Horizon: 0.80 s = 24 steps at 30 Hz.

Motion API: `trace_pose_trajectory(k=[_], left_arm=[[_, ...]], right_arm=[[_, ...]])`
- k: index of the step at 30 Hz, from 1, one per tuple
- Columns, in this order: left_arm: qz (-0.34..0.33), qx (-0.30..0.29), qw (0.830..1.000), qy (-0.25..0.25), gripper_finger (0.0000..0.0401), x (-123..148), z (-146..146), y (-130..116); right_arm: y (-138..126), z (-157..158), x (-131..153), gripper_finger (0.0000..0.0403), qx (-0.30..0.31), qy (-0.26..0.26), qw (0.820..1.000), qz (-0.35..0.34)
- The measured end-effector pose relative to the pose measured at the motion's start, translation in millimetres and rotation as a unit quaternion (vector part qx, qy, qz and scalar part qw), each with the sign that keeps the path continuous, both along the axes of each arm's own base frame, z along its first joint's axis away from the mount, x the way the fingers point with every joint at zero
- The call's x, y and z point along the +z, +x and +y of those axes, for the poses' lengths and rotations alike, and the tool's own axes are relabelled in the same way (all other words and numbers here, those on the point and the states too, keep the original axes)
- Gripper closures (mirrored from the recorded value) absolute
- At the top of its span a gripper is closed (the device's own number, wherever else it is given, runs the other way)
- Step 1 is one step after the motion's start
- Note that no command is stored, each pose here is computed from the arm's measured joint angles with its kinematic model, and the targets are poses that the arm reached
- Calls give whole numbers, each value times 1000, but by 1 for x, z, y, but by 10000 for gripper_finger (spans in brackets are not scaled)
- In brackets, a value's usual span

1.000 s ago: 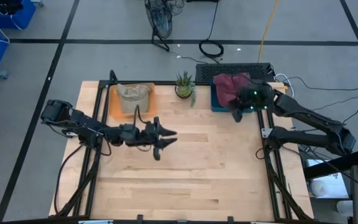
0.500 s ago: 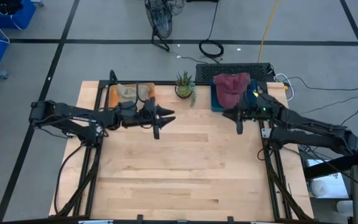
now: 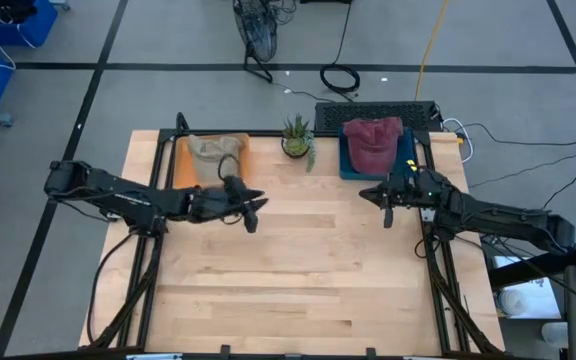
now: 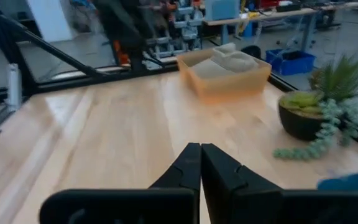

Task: Pick & Place hat
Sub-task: Adjust the orange bin

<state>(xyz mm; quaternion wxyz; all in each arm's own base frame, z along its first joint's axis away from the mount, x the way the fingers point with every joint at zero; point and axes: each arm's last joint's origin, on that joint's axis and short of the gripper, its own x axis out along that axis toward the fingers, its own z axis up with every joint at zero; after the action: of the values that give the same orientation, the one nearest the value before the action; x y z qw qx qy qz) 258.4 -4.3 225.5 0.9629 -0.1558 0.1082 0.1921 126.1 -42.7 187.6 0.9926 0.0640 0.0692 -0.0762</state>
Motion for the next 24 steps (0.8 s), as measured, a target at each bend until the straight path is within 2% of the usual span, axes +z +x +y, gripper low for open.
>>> trace_pose_trajectory(k=[2, 4, 6, 8, 13, 19, 24], left_arm=[[76, 66, 995, -28, 270, -15, 4, -11], [128, 135, 980, -67, 270, -28, 13, -21], [180, 181, 961, -111, 270, -40, 20, -32], [202, 208, 947, -140, 270, -45, 23, -38], [239, 268, 918, -166, 270, -52, 32, -50], [321, 363, 854, -190, 270, -68, 46, -71], [341, 415, 829, -156, 270, -86, 63, -78]], right_arm=[[-1, 1, 2, 402, 6, -1, 1000, -7], [-1, 1, 3, 401, 5, 1, 1000, -12], [-1, 1, 3, 402, 4, 6, 1000, -14], [-1, 1, 3, 402, 4, 9, 1000, -14], [-1, 1, 3, 402, 3, 10, 1000, -13], [-2, 2, 2, 403, 4, 12, 1000, -9], [-2, 2, 2, 403, 4, 12, 1000, -9]])
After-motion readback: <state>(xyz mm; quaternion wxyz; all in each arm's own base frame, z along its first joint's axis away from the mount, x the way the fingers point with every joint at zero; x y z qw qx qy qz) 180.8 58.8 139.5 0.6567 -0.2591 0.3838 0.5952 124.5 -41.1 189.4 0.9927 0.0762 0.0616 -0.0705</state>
